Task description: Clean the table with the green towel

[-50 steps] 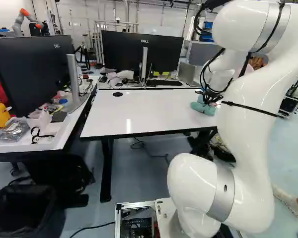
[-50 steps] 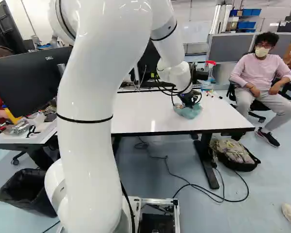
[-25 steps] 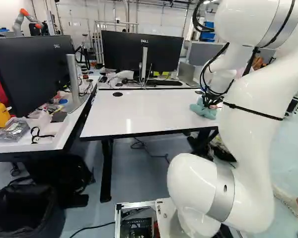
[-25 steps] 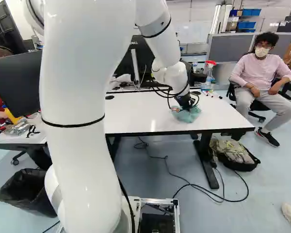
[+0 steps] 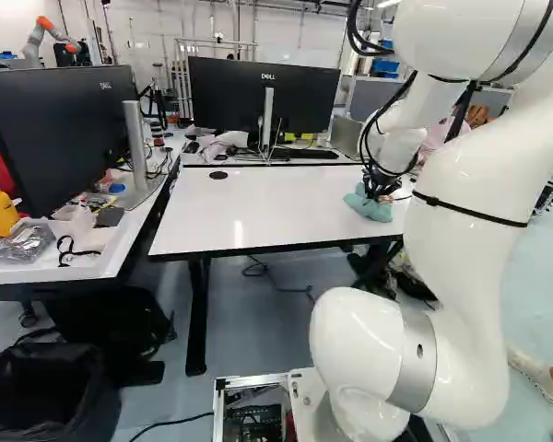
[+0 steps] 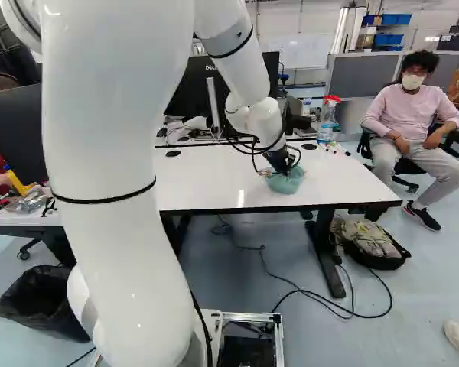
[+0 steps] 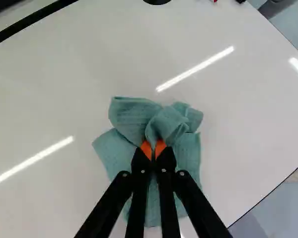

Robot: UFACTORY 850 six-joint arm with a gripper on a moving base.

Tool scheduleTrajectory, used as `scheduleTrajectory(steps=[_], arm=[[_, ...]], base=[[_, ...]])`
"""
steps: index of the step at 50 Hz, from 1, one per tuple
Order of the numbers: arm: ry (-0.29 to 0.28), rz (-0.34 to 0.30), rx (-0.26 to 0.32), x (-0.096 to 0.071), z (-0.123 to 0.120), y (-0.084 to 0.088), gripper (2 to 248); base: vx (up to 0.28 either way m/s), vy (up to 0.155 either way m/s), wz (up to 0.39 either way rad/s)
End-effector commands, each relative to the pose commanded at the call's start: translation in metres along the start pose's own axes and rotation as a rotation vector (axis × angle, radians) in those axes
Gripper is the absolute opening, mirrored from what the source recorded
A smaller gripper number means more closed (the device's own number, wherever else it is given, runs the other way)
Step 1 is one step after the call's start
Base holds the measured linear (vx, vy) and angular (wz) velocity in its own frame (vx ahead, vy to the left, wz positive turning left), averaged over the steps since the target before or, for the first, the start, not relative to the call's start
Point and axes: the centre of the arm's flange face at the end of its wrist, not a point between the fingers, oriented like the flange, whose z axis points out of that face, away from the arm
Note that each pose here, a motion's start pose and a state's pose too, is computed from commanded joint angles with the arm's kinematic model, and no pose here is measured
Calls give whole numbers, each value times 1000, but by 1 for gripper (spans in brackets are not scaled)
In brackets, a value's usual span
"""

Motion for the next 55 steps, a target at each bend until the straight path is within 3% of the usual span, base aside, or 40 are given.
scheduleTrajectory(steps=[12,34,55], arm=[[5,-26,17,8,5,-17,29],[26,-42,28,39,28,-29,29],[25,-42,27,41,24,-29,29]], base=[[0,0,0],[0,0,0],[0,0,0]])
